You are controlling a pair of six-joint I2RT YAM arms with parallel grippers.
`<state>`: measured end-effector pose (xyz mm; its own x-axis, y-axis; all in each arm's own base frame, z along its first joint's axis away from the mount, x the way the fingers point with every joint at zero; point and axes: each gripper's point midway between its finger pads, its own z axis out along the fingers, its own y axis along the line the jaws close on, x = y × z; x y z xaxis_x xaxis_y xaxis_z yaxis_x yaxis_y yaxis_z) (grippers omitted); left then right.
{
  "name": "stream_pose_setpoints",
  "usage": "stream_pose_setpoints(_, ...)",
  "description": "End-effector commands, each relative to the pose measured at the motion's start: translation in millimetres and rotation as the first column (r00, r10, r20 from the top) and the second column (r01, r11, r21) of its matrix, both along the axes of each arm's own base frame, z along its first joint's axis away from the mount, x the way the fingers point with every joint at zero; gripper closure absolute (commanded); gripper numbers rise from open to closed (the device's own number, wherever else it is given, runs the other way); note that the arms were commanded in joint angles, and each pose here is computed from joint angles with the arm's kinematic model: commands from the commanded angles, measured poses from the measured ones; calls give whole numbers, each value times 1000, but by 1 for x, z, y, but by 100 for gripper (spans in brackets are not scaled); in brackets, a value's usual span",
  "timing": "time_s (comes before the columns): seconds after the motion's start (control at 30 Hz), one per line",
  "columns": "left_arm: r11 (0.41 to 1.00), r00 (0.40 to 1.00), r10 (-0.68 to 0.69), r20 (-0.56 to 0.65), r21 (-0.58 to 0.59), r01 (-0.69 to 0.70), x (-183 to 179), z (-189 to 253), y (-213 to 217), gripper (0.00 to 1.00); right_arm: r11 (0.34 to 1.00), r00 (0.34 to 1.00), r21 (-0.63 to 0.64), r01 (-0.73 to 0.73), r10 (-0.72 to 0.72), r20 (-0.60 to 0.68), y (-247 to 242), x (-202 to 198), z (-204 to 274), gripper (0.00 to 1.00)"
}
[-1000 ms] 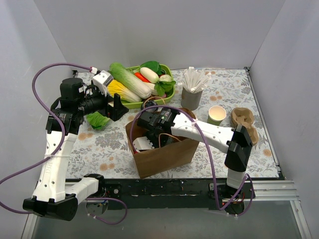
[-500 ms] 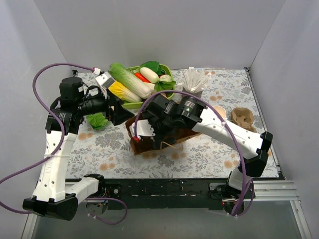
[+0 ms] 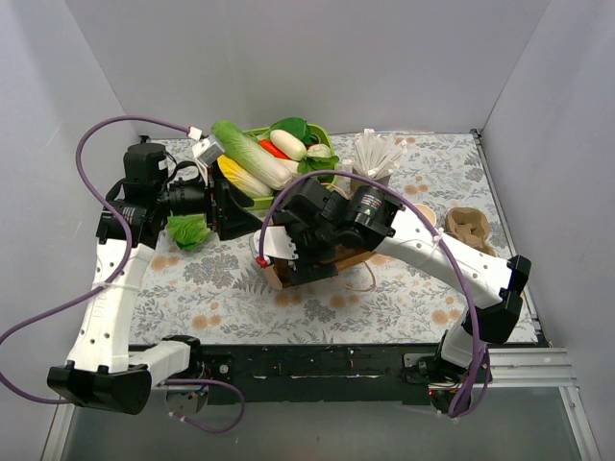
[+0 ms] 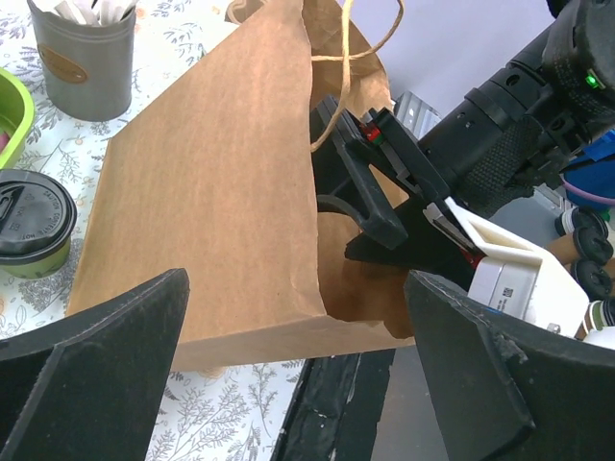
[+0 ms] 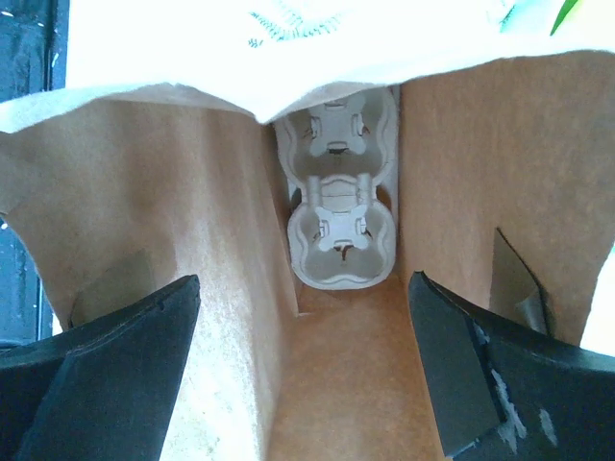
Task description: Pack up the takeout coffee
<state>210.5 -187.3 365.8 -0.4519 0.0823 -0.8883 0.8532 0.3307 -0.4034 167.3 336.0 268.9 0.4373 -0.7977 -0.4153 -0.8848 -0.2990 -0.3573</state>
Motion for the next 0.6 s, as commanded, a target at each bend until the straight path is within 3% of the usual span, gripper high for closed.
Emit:
stream_pose_setpoints(0.0,1000,999,-12,44,-25,13,3,12,-3,3,997,1000,82,10,-9,-12,11,-4,17,4)
stream_pose_setpoints(0.17,1000,996,-27,83,-3,27,15,16,-14,3,985,999,170,28,-34,31,22,5,41,4)
stream_pose_setpoints(0.3,995,992,-53,116,85,43,22,1,-25,5,972,995,225,66,-81,60,25,18,54,3)
stream_pose_setpoints(0.57,979,981,-65,181,201,28,42,-24,-30,27,955,986,247,163,-168,0,19,30,52,3)
